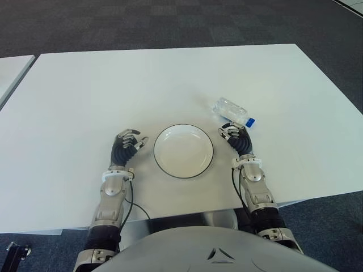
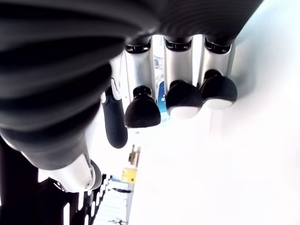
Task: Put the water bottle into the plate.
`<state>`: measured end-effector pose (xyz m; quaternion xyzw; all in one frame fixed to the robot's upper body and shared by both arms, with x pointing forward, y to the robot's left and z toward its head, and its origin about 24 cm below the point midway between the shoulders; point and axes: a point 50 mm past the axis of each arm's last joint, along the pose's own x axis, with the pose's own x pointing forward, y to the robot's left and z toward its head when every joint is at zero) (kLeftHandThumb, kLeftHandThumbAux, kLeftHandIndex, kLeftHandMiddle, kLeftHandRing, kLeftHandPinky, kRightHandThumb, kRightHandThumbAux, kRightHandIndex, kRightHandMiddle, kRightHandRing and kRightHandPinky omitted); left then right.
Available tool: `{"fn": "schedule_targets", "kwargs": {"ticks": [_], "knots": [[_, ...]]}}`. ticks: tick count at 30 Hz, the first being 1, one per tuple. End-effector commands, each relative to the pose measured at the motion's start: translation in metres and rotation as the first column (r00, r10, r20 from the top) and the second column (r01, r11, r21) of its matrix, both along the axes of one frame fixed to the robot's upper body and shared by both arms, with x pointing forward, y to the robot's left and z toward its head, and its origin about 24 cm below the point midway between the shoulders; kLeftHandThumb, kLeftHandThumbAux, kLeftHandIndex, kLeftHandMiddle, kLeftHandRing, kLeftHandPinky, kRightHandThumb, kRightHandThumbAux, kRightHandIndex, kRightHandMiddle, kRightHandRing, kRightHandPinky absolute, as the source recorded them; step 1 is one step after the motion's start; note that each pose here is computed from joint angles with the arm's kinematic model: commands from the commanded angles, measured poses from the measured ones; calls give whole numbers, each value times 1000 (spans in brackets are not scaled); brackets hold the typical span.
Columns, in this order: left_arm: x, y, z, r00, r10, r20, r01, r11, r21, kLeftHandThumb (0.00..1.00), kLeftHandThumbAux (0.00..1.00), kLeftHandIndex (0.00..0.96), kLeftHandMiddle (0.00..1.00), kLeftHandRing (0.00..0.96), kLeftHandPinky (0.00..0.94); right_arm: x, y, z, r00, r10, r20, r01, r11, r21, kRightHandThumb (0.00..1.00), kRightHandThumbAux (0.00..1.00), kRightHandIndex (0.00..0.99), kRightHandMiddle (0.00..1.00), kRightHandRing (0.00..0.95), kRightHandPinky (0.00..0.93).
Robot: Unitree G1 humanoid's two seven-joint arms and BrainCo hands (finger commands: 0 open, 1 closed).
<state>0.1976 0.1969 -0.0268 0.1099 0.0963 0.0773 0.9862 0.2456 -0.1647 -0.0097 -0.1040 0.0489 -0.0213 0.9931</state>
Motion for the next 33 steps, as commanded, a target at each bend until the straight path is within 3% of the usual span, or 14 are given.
{"fn": "schedule_targets", "kwargs": {"ticks": [1, 11, 22, 33], "knots": [[-11, -2, -15, 995, 5, -101, -6, 1000, -3, 709, 715, 438, 730, 710, 693, -1, -1, -4, 999, -7, -32, 8, 1000, 7, 702, 731, 437, 875, 872, 861], [-12, -3, -14, 996, 13, -91, -14, 1000, -11, 708, 715, 437, 727, 703, 692, 3, -2, 1, 1000, -14, -6, 14, 1000, -8, 702, 731, 437, 880, 878, 867], [-13, -2, -14, 996, 20, -87, -22, 999, -24, 709, 714, 438, 726, 698, 691, 13, 0, 28, 986, -1, 164, 22, 991, -132, 701, 730, 433, 840, 866, 864], [-14, -1, -15, 995, 20, -94, -22, 999, -25, 709, 715, 437, 720, 693, 681, 42, -4, 47, 961, -28, 274, 90, 972, -216, 697, 731, 428, 718, 737, 709]]}}
